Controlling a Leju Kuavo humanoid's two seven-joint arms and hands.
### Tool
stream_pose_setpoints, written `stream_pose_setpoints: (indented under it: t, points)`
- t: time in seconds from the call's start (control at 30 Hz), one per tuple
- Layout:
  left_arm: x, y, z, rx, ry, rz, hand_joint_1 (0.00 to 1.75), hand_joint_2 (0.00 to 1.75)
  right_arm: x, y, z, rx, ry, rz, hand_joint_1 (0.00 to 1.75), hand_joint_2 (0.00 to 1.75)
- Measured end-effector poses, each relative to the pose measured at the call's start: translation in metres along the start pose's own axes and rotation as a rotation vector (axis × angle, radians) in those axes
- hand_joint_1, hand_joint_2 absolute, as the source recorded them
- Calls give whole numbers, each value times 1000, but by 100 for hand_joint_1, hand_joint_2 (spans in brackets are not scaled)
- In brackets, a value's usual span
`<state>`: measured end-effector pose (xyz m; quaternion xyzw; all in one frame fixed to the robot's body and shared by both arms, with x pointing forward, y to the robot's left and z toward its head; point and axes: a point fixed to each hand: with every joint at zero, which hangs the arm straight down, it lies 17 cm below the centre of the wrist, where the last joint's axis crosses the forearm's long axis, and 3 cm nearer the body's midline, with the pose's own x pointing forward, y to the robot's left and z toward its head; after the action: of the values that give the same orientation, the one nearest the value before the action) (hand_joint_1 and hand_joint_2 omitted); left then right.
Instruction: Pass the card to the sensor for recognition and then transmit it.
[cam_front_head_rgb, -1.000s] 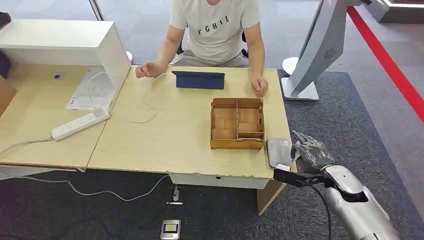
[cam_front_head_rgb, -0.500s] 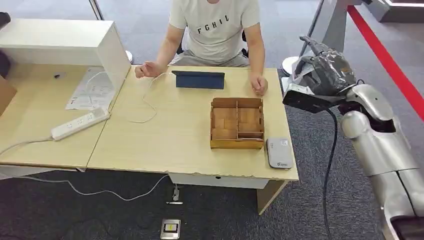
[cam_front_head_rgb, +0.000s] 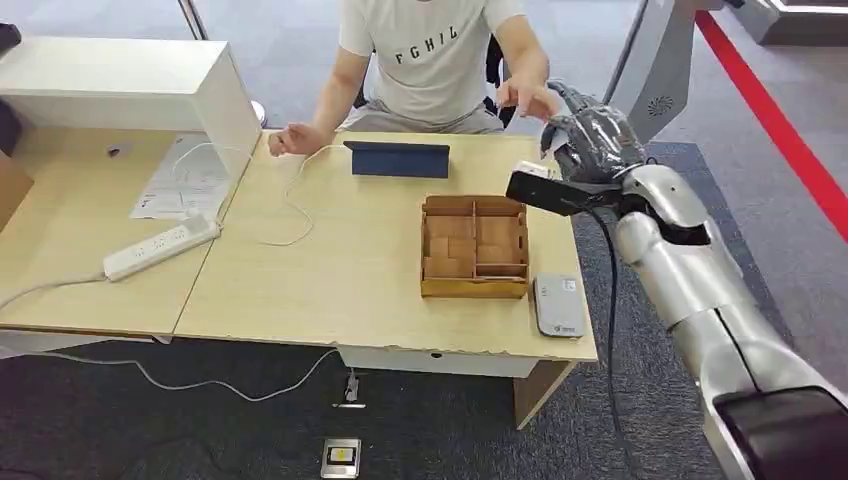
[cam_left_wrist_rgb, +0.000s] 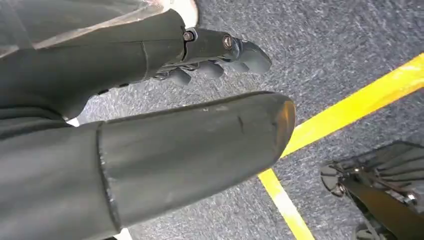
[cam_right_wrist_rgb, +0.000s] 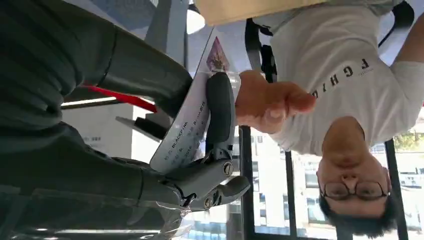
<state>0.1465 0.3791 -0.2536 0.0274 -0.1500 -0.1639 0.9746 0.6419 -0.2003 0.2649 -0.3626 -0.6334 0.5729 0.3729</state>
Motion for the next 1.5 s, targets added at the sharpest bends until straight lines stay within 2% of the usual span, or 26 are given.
stream_pose_setpoints:
  t: [0.13, 0.37, 0.4, 0.43, 0.47, 0.5, 0.77, 0.93, 1.13, 1.33, 1.5]
  points:
    - [5, -4, -1, -10, -1, -23, 0, 0, 5, 21, -3, 56, 33, 15, 175, 175]
    - [7, -9, -1, -21, 1, -20, 0, 0, 9, 35, -6, 103, 46, 37, 175, 175]
    - [7, -10, -1, -22, 2, -20, 0, 0, 8, 36, -6, 106, 47, 38, 59, 175]
    - [7, -11, -1, -24, 2, -19, 0, 0, 9, 37, -6, 111, 49, 40, 59, 175]
    - [7, -13, -1, -27, 4, -18, 0, 0, 9, 38, -6, 115, 49, 42, 0, 175]
    - [6, -14, -1, -29, 5, -18, 0, 0, 9, 39, -6, 119, 51, 43, 0, 0]
    - [6, -18, -1, -42, 6, -17, 0, 0, 15, 40, -7, 98, 20, 52, 0, 0]
    - [3, -20, -1, -45, 6, -5, 0, 0, 20, 46, -5, 113, -3, 8, 0, 0]
    - [-18, -26, 1, -42, 31, 32, 0, 0, 15, 38, 1, 109, 2, -366, 0, 0]
    - [-27, -27, 2, -49, 55, 55, 0, 0, -7, 33, 18, 88, 8, -612, 0, 0]
    - [-27, -22, 2, -36, 54, 85, 0, 0, -16, 58, 43, 113, 28, -734, 0, 0]
